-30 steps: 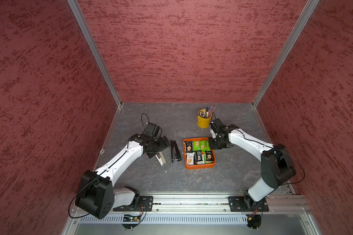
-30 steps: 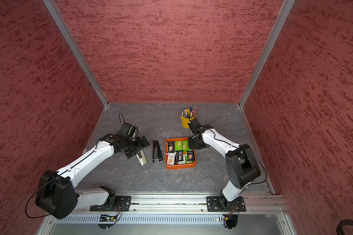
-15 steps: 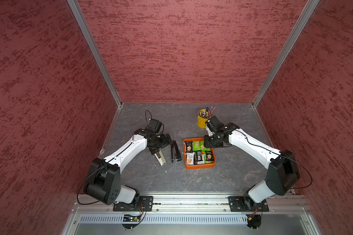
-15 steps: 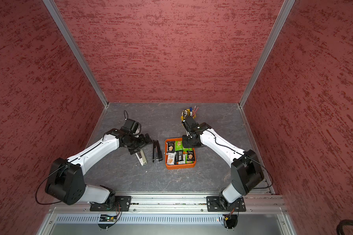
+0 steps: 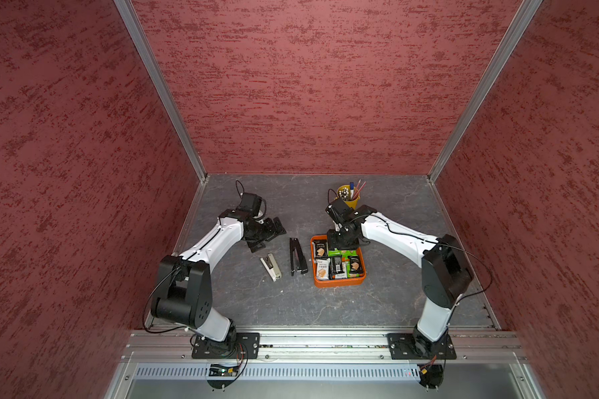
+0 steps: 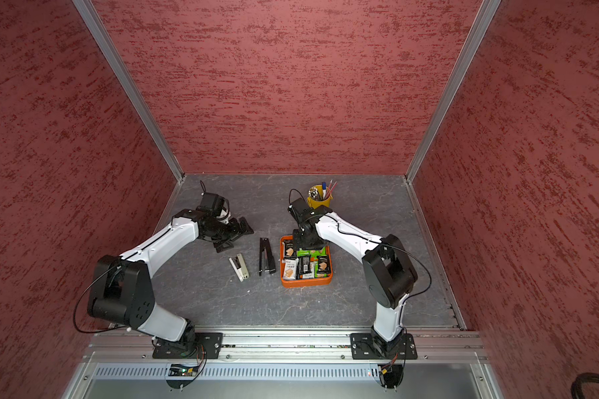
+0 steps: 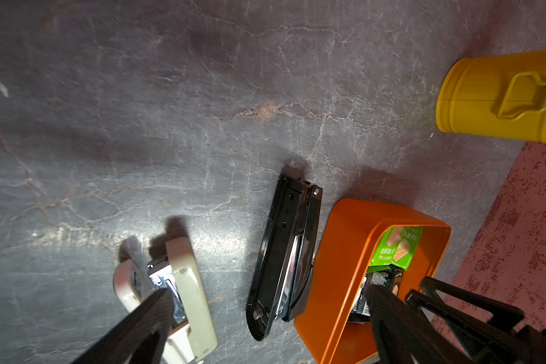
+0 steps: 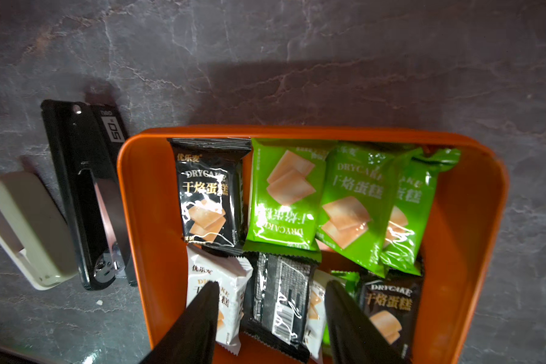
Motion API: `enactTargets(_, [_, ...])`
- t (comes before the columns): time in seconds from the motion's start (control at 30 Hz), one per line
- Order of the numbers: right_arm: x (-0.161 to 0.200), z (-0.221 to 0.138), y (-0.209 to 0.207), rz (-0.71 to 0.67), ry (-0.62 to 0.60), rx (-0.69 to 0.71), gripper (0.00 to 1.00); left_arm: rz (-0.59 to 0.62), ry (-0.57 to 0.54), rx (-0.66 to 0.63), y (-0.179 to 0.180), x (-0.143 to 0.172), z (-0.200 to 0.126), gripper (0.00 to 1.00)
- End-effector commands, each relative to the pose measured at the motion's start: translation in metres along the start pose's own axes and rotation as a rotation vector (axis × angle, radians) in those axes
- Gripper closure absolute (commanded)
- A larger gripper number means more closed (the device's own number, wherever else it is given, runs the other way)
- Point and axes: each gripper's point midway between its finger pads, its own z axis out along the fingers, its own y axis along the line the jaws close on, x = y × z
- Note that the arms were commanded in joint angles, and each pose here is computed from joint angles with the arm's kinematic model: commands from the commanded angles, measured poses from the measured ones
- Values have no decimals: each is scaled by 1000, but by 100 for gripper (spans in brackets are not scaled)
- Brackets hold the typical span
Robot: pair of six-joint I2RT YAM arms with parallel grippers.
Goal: Take the cookies out of the storage box
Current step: Pick up the cookie from the storage box.
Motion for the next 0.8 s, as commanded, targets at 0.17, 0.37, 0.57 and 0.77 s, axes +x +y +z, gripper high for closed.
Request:
enactTargets(0.17, [-15, 13, 0, 21, -46, 63, 41, 33, 0, 35, 3, -5, 0, 0])
enactTargets(0.37, [-25, 23, 1, 18, -50, 99, 41, 35, 0, 41, 6, -7, -2, 0])
enactTargets(0.57, [-24, 34, -5, 24, -37, 156, 41, 29, 12, 46, 12, -6, -1, 0])
enactTargets(0.77, [-22, 40, -9, 28, -28, 177, 41, 25, 18, 51, 16, -8, 0, 0])
